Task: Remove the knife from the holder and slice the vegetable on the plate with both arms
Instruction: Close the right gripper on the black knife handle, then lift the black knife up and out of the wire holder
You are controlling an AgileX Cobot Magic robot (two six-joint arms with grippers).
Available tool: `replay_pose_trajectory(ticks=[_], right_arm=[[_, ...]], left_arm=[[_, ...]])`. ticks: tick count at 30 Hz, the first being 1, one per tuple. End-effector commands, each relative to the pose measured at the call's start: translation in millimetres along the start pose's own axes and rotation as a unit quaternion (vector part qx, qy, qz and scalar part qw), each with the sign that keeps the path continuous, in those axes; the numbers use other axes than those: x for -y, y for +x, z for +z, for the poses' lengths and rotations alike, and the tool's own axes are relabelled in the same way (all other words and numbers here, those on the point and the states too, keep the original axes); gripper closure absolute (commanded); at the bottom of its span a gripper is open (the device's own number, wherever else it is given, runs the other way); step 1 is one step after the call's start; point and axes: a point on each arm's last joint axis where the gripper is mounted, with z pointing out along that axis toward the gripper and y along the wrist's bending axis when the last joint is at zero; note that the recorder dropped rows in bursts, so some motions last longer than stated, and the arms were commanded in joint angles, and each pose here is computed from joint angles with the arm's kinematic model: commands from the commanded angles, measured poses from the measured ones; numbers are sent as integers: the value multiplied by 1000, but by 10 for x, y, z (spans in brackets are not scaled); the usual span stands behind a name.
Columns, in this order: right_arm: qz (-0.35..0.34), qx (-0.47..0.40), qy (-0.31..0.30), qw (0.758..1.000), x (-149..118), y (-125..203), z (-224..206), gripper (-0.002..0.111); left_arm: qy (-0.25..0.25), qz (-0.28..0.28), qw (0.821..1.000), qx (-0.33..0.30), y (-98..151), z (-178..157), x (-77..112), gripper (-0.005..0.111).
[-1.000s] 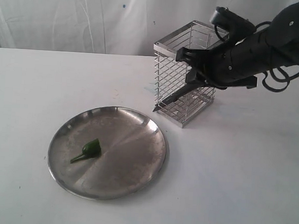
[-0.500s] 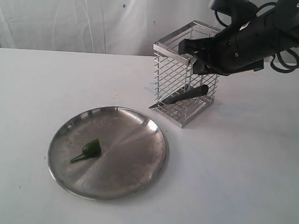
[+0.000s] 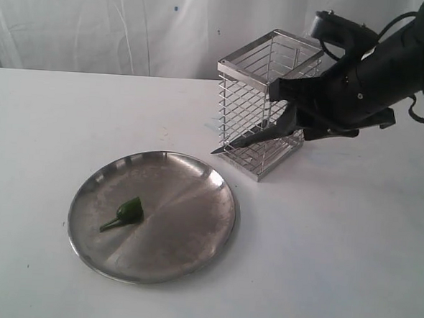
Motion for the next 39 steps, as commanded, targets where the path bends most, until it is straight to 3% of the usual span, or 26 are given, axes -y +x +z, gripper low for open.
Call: replay_pose_trajectory(ticks=[1, 9, 28, 39], right_arm=[[10, 14, 1, 1000, 41, -7, 65, 65], [23, 13, -28, 999, 56, -29, 299, 65], [1, 31, -15, 999, 123, -124, 486, 66], [-10, 62, -23, 998, 43, -242, 310, 105]], left_arm=[[2, -6, 1000, 3, 7, 1, 3, 107], [2, -6, 1000, 3, 7, 1, 3, 107], [2, -6, 1000, 3, 7, 1, 3, 107], [2, -6, 1000, 3, 7, 1, 3, 107]])
